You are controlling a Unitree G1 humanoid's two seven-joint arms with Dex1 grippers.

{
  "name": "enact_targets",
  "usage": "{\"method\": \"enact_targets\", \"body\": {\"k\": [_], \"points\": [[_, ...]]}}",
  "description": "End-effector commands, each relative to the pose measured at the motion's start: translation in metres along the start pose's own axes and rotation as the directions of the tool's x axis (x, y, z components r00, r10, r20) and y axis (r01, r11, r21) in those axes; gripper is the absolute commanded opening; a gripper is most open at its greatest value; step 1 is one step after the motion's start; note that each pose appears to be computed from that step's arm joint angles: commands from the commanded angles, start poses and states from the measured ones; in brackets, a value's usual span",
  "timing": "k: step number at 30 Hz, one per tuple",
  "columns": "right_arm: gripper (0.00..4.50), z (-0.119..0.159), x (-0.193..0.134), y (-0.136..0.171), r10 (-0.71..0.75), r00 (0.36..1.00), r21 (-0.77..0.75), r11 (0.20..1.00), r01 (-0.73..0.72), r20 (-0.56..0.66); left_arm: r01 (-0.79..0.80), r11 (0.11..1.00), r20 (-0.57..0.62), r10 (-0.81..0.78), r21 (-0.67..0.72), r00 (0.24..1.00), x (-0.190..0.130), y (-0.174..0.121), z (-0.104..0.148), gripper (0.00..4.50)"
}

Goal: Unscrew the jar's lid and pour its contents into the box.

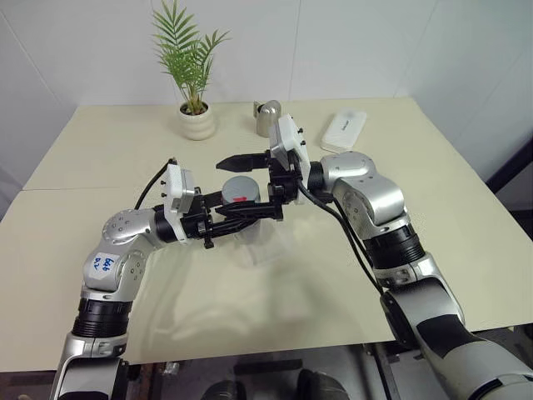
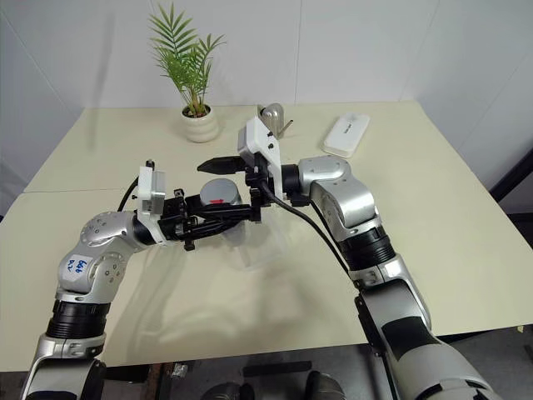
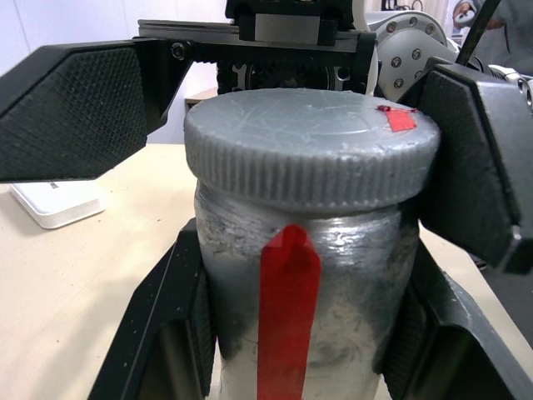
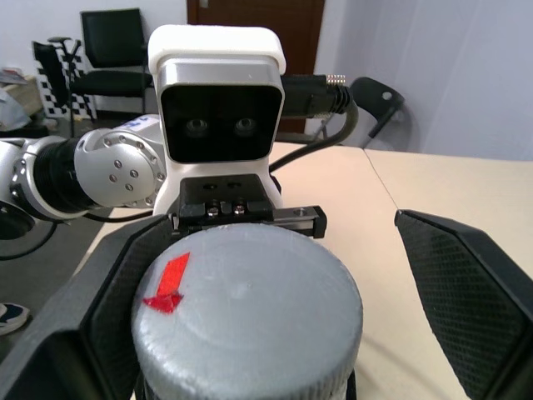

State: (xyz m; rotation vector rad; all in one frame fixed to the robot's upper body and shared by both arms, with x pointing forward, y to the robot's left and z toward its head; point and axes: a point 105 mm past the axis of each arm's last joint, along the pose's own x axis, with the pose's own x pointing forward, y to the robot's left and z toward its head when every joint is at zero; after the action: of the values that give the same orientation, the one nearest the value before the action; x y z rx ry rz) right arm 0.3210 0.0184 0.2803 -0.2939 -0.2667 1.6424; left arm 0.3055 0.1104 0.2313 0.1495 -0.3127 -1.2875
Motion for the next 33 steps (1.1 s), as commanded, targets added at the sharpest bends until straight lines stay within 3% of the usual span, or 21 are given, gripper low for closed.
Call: {"method": "enact_targets", "body": {"k": [1, 10, 18, 27, 33], "points": [[4.48, 0.018, -0.024, -0.015, -0.066, 0.997, -0.059, 0.996, 0.068, 0.034, 0.067, 0.997, 0.036, -0.069, 0.045, 0.997, 0.002, -0.014, 0.011, 2.00], [4.48, 0.009, -0.075, -0.032, -0.175, 0.985, -0.031, 0.984, 0.174, -0.011, 0.064, 0.997, 0.044, -0.066, 0.041, 0.997, 0.001, -0.017, 0.011, 2.00], [4.48, 0.006, -0.112, -0.022, -0.184, 0.982, 0.035, 0.982, 0.185, -0.039, 0.028, 0.999, -0.028, -0.027, 0.045, 0.999, -0.008, -0.016, 0.001, 2.00], [4.48, 0.030, -0.062, 0.004, -0.030, 0.997, 0.021, 0.999, 0.029, 0.068, 0.008, 0.999, -0.019, -0.007, 0.047, 1.000, -0.006, -0.011, 0.004, 2.00], [4.48, 0.027, -0.020, 0.024, 0.033, 0.998, 0.013, 0.999, -0.034, 0.061, 0.003, 0.999, -0.018, -0.002, 0.046, 1.000, -0.002, -0.007, 0.003, 2.00]]}}
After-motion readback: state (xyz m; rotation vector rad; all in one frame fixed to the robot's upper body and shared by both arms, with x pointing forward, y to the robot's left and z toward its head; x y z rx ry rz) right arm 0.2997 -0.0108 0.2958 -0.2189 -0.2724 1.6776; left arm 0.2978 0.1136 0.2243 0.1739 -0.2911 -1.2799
